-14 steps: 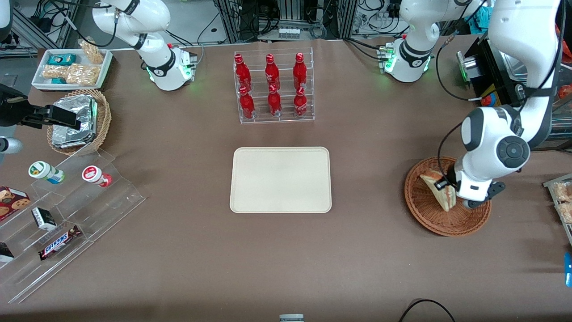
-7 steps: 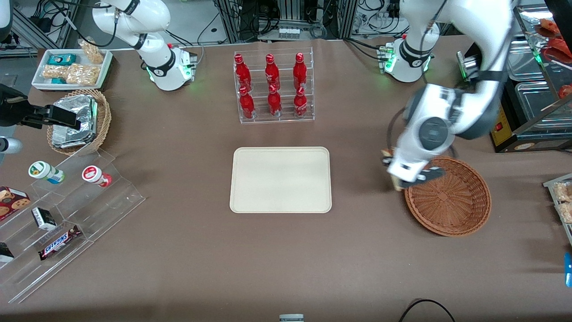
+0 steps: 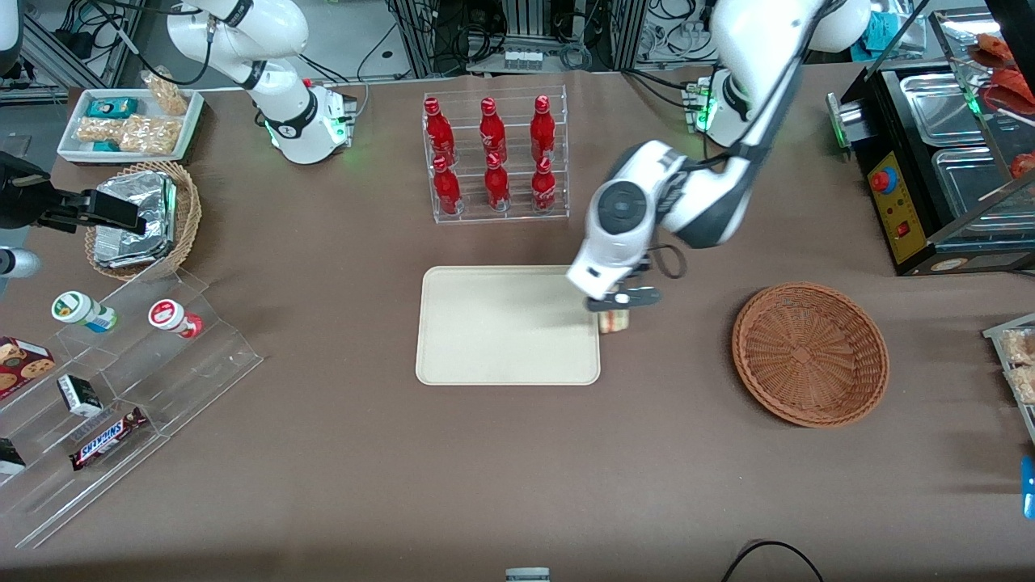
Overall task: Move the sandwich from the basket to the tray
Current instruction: 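Lift the sandwich and carry it over the cream tray, then lower the sandwich onto the tray and open the left gripper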
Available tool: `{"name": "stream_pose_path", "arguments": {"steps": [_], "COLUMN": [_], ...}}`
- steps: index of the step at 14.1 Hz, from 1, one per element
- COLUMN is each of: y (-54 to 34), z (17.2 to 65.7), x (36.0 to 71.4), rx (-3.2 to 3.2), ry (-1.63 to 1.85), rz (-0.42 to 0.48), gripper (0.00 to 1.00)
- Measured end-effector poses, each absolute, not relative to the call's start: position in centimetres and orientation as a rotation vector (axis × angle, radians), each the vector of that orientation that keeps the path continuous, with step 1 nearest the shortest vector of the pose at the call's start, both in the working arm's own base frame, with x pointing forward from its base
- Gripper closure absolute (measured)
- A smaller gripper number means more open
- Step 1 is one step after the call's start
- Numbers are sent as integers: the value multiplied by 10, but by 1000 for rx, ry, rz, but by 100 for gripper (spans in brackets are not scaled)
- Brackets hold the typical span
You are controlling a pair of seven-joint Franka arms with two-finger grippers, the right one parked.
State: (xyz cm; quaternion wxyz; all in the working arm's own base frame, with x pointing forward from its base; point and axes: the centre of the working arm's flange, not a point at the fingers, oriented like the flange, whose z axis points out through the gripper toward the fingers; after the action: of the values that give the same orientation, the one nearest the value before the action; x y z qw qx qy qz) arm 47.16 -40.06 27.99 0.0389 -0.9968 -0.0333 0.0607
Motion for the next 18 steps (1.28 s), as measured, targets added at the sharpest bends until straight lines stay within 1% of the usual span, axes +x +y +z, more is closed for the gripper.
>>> {"name": "stream_pose_path", "arguments": {"steps": [3, 4, 8, 9, 12, 13, 14, 15, 17, 18], "y": [-439, -452, -506, -516, -531, -533, -533, -534, -534, -535], "z": [260, 258, 254, 249, 235, 234, 235, 236, 239, 243], "x": [470, 469, 457, 454, 446, 446, 446, 446, 449, 452], "rx": [-3079, -3089, -3118, -3120, -3115, -3116, -3117, -3118, -3121, -3127], "ry": [-43, -41, -79, -79, -69, -80, -93, -102, -123, -141], "rz": [177, 168, 135, 137, 149, 148, 146, 144, 135, 125], "gripper": [84, 82, 80, 78, 77, 74, 67, 56, 39, 28]}}
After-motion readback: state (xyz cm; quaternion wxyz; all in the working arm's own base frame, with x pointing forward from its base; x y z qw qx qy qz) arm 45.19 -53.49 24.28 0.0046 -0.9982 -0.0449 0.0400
